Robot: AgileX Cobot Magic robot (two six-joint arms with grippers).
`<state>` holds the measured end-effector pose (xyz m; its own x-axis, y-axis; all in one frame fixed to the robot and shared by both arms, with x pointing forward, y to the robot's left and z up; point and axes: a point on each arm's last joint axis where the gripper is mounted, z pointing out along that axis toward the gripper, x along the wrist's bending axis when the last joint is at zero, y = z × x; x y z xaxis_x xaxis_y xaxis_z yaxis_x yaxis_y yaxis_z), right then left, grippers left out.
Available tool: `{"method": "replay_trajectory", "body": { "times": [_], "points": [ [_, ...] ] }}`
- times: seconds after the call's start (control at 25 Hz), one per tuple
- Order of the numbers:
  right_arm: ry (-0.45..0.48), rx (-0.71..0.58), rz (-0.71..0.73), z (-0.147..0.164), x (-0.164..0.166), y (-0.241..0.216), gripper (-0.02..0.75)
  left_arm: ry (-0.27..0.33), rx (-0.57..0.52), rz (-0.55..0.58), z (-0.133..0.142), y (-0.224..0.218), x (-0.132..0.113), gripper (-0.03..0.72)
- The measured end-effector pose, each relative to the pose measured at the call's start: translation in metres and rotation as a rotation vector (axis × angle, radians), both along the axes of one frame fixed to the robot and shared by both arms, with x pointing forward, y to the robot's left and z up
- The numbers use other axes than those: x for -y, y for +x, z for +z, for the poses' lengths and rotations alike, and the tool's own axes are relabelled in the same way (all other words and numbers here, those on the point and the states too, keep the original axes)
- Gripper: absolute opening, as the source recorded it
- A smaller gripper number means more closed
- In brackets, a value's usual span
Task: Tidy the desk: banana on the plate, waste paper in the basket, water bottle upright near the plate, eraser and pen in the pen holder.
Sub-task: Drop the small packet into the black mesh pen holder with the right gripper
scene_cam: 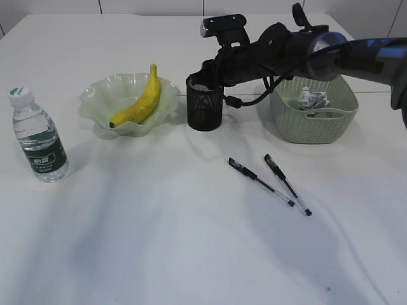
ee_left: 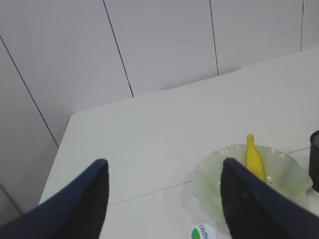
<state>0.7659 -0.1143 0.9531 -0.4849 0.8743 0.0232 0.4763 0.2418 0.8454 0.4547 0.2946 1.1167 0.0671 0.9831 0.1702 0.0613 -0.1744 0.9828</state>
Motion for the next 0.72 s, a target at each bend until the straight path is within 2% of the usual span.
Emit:
{"method": "replay_trajectory", "body": {
  "times": [0.48, 0.72],
  "points": [
    [0.020, 0.037, 0.030, 0.026, -0.004, 0.003, 0.264, 0.001, -0.009, 0.003, -0.001, 0.000, 0.000, 0.495],
    [-0.055, 0.080, 0.074, 0.055, -0.001, -0.005, 0.264, 0.003, -0.033, 0.010, -0.003, 0.000, -0.001, 0.493]
  ]
}}
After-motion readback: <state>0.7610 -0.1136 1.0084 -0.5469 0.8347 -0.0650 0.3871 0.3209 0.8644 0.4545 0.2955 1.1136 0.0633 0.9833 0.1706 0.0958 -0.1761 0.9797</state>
